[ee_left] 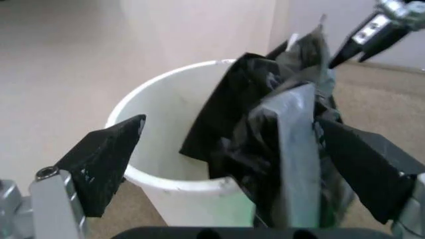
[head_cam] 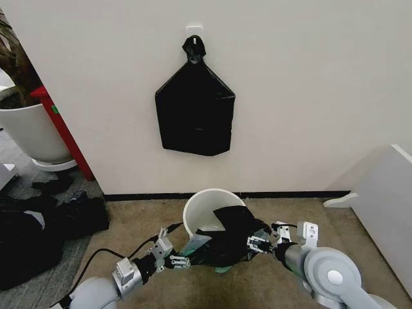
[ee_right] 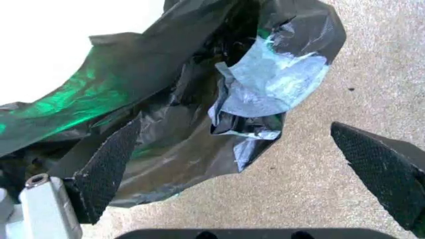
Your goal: Place the garbage bag over the trash bin.
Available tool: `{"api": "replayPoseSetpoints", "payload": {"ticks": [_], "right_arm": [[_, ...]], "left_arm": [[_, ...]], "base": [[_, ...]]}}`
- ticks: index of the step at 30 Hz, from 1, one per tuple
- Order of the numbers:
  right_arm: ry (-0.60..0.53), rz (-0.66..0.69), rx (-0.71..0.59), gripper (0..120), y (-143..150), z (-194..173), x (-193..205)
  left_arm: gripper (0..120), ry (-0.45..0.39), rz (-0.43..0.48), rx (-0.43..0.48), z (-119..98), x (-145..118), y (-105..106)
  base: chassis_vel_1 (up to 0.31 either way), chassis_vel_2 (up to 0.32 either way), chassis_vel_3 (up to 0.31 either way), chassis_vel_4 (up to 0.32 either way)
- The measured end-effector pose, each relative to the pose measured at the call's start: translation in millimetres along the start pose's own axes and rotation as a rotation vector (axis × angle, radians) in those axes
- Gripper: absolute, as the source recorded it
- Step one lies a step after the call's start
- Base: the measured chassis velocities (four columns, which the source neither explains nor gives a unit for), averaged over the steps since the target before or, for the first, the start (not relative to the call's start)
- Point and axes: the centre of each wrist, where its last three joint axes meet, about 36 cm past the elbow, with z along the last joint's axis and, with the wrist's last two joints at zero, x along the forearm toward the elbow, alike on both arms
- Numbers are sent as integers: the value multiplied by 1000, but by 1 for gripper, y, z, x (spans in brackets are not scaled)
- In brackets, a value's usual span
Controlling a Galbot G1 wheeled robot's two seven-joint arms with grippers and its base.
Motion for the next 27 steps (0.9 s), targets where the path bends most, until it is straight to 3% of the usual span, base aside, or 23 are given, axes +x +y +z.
{"api": "replayPoseSetpoints", "payload": {"ticks": [10,20,27], "right_arm": [[-3,7,-6,100,1,0,2],[-16,-7,-19,100,3,-1,2],[-48,-9,-23,100,-3,-6,-1]], "left_arm": [[100,5,-69,1,6,-10,9],[100,20,-212,106,7,-18,31],[100,30,-242,121,14,-21,42]], "base": [[0,0,0,0],[0,0,0,0],[0,0,0,0]]}}
